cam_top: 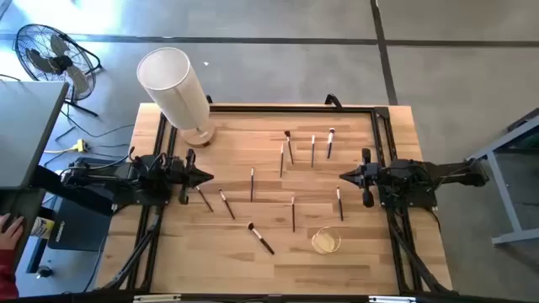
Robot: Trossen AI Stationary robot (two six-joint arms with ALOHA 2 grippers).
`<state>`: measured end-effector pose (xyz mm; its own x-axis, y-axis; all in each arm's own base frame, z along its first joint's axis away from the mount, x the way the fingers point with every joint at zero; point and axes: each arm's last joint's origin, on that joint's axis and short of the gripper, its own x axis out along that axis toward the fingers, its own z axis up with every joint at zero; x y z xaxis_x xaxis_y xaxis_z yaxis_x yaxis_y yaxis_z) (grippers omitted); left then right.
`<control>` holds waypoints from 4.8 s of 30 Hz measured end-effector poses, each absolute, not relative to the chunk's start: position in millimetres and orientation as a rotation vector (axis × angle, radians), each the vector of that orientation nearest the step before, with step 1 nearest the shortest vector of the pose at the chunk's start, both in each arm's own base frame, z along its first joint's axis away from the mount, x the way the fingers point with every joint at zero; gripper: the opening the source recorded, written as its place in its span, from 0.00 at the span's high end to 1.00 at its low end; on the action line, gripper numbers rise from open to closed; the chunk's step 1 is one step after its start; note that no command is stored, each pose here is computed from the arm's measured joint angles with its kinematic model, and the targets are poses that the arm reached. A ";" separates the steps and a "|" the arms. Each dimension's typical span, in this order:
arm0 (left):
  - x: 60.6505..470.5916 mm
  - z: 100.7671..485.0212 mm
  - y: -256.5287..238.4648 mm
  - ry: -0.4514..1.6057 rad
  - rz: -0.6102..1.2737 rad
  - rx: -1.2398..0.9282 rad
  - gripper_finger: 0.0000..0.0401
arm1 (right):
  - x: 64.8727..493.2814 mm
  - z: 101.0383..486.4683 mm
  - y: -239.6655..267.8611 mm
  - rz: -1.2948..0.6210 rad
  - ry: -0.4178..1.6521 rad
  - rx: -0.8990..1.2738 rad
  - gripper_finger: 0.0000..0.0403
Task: Pick & Place Makeup Brushes
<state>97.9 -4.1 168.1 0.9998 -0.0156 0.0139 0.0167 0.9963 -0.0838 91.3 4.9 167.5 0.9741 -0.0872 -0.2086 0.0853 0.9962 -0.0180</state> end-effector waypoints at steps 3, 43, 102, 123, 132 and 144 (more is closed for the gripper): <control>97.9 168.1 -4.1 -0.013 -0.016 -0.084 1.00 | 91.3 167.5 5.0 -0.087 0.211 -0.009 1.00; 97.9 168.1 -4.1 -0.013 -0.016 -0.084 1.00 | 91.2 167.6 5.0 -0.087 0.210 -0.009 1.00; 103.2 201.5 -0.8 -0.020 0.110 -0.039 1.00 | 91.3 167.5 5.0 -0.086 0.211 -0.009 1.00; 257.6 256.2 2.2 0.719 0.846 -0.724 1.00 | 91.2 167.5 5.0 -0.087 0.210 -0.009 1.00; 257.1 212.7 -4.9 1.034 1.109 -1.048 0.99 | 91.2 167.6 5.0 -0.087 0.210 -0.009 1.00; 232.2 176.6 -6.6 1.061 1.362 -1.268 0.75 | 91.3 167.5 4.9 -0.087 0.211 -0.009 1.00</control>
<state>232.2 -6.6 176.6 -0.0010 0.0830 -0.9966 -0.9866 -0.1629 -0.0126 91.3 4.9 167.5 0.9742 -0.0870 -0.2084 0.0852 0.9962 -0.0180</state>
